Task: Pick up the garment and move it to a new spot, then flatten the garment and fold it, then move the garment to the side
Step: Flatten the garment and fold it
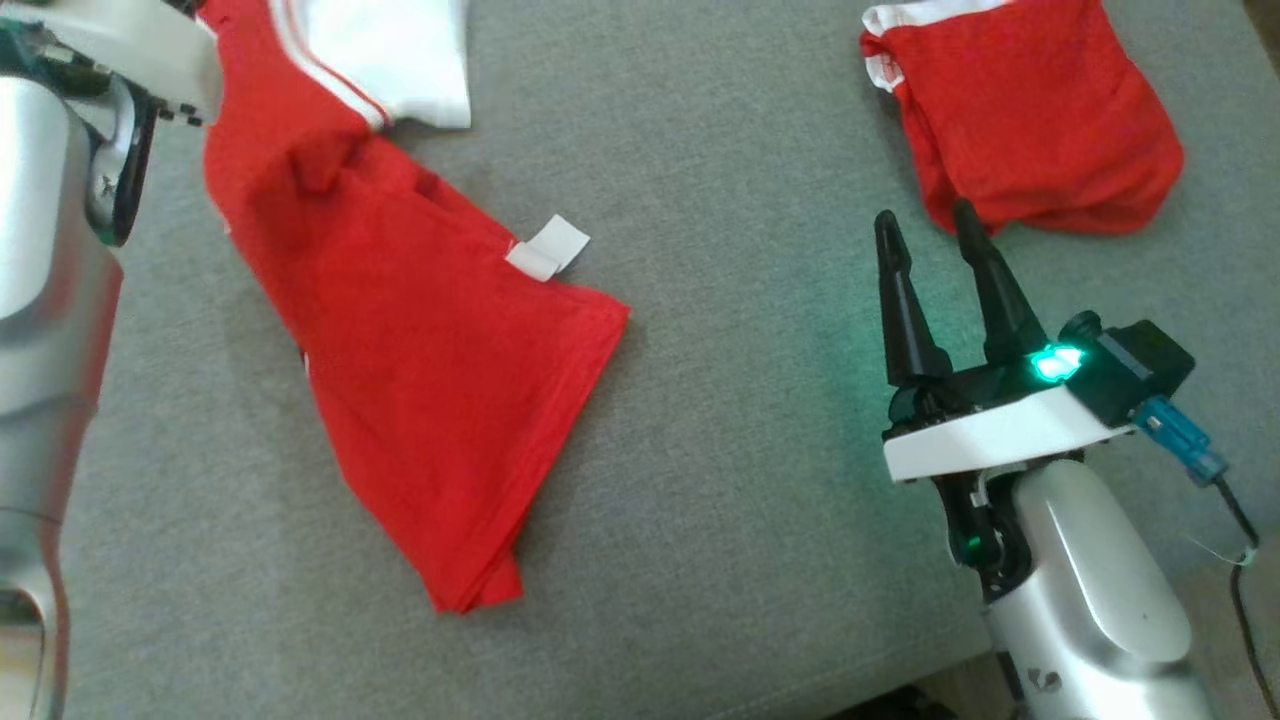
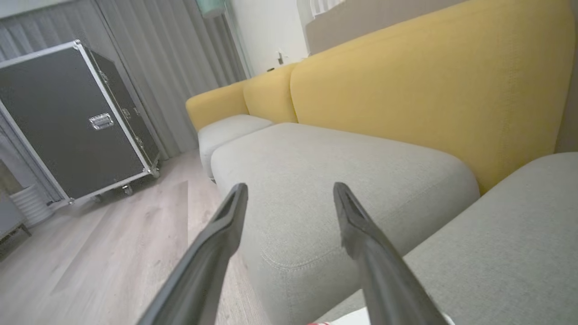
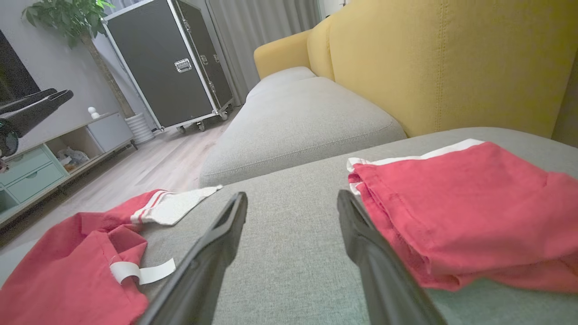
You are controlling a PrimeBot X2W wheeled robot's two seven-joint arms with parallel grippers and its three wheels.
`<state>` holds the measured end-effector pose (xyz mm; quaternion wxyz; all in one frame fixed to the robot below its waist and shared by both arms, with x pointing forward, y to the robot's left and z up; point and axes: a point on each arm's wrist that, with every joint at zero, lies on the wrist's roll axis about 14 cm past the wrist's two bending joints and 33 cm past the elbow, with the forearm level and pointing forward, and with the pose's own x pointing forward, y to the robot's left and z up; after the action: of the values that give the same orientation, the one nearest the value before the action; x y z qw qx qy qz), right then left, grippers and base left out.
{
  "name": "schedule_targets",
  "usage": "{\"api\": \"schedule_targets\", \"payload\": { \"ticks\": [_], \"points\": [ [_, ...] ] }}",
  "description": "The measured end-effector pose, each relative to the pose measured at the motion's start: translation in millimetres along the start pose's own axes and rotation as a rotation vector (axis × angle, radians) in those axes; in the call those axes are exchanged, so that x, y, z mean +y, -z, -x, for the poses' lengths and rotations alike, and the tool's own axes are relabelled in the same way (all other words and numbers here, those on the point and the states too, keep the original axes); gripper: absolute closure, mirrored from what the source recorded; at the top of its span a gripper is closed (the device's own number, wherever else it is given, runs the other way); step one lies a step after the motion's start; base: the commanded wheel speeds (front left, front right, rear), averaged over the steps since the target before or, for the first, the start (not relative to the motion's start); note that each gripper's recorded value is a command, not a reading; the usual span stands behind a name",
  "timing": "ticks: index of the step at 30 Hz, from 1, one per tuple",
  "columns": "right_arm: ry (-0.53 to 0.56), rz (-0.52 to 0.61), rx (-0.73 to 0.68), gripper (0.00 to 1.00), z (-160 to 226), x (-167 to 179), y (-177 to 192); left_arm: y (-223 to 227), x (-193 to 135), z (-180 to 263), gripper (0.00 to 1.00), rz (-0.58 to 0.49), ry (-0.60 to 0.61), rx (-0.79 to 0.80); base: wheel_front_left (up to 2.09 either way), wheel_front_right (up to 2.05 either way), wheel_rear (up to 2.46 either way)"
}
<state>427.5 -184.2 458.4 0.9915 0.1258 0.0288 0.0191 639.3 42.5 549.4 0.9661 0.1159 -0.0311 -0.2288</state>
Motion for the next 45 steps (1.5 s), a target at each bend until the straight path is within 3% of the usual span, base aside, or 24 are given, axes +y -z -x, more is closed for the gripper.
{"api": "schedule_targets", "payload": {
  "ticks": [11,18,32,38,45],
  "points": [
    [-0.076,0.047,-0.042,0.00,-3,26,-15,-40,15,52,0.00,0.054,-0.054,-0.165,0.00,0.00,0.00],
    [-0.129,0.068,-0.028,0.00,7,46,-9,-9,13,123,0.00,0.127,-0.112,-0.107,0.00,0.00,0.00],
    [-0.237,0.090,-0.029,0.00,25,86,-8,51,-21,285,0.00,0.342,-0.383,0.024,0.00,0.00,0.00],
    [-0.274,0.113,-0.003,0.00,24,97,2,48,-24,291,0.00,0.359,-0.398,0.005,0.00,0.00,0.00],
    [-0.320,0.159,0.167,0.00,0,108,51,57,-24,281,0.00,0.366,-0.389,0.022,0.00,0.00,0.00]
  ]
}}
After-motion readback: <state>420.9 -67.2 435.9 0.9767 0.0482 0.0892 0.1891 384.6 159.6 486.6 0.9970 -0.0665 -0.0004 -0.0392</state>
